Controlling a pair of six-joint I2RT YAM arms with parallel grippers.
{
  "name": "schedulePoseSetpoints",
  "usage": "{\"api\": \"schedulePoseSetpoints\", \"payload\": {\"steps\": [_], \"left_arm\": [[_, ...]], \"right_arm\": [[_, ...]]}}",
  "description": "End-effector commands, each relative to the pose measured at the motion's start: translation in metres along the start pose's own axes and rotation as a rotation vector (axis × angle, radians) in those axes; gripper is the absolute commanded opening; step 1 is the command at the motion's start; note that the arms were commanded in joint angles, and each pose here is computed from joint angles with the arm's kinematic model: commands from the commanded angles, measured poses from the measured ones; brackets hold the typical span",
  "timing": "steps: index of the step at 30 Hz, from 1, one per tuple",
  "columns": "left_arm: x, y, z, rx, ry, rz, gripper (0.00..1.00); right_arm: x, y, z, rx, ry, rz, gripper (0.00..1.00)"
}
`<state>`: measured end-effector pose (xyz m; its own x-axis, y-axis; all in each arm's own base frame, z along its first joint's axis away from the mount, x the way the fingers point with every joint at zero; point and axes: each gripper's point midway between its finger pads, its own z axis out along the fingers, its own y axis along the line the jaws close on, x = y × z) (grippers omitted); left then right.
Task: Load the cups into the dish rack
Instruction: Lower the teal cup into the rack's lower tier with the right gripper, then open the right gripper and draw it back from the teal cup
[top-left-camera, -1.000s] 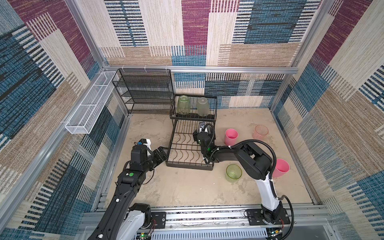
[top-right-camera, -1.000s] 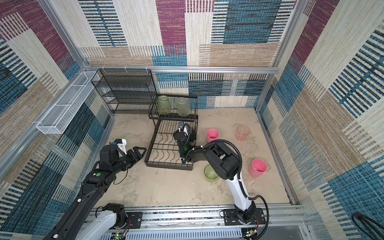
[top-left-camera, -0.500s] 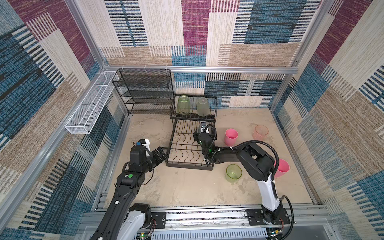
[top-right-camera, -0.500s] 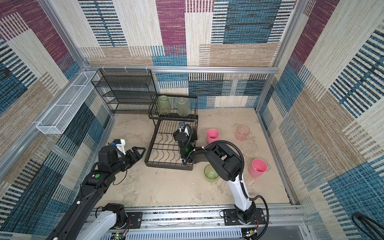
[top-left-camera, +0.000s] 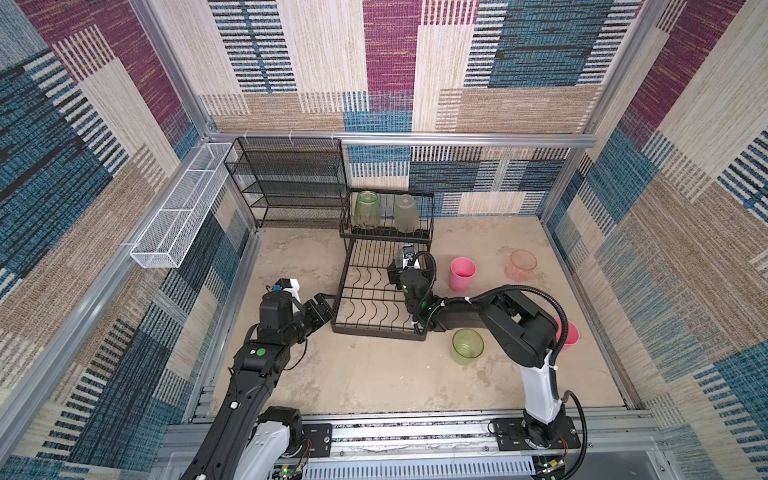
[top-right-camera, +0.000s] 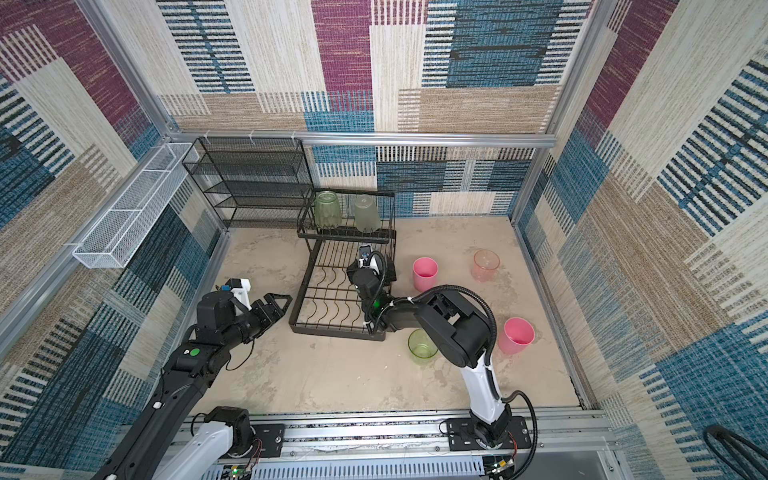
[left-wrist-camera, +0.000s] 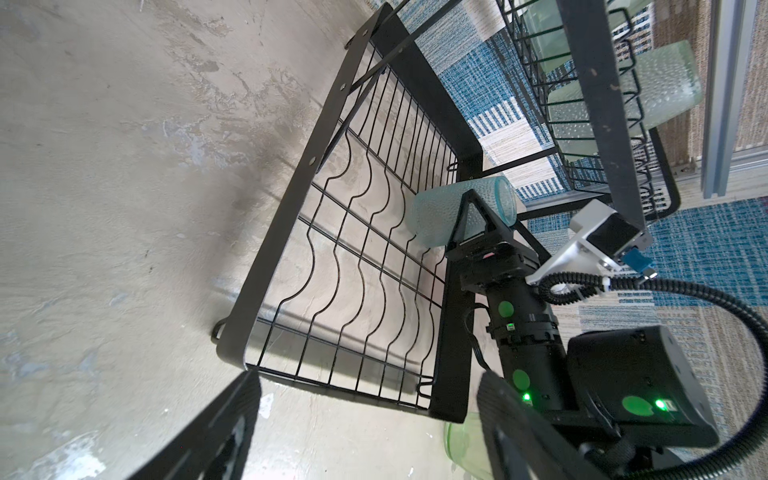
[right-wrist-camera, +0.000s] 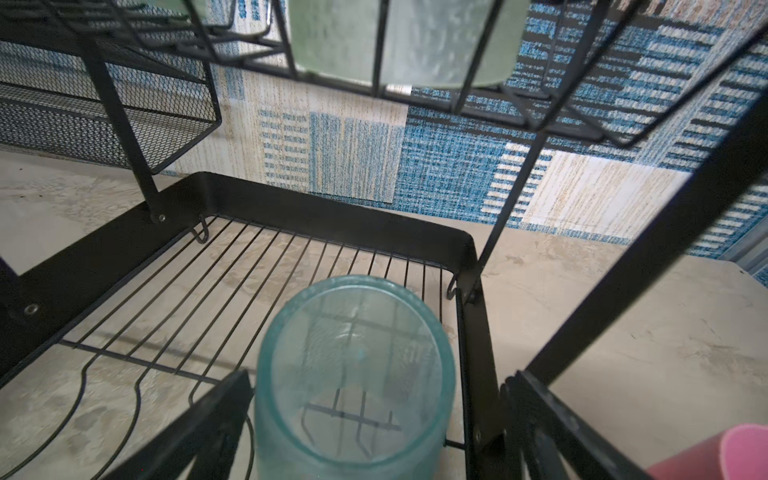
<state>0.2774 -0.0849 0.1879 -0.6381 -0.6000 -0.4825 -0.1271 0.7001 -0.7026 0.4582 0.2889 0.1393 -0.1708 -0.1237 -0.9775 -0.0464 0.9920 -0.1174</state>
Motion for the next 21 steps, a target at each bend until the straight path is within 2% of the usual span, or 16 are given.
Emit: {"api": "schedulePoseSetpoints", "payload": {"steps": [1,16,21], "left_arm": [[0.001,0.001,-0.001,-0.002,0.001,0.009,0.86],[0.002,0.005,-0.001,-0.018,-0.003,0.018,0.89],[0.004,0.01,-0.001,-0.027,-0.004,0.016,0.89]], "right_arm": [[-0.009,-0.002,-0.005,0.005,-0.03,0.027,1.0],[-0.006,-0.006,-0.031,-0.011,-0.038,0.025,1.0],[-0.016,-0.003,-0.053,-0.036,-0.042,0.045,1.0]]}}
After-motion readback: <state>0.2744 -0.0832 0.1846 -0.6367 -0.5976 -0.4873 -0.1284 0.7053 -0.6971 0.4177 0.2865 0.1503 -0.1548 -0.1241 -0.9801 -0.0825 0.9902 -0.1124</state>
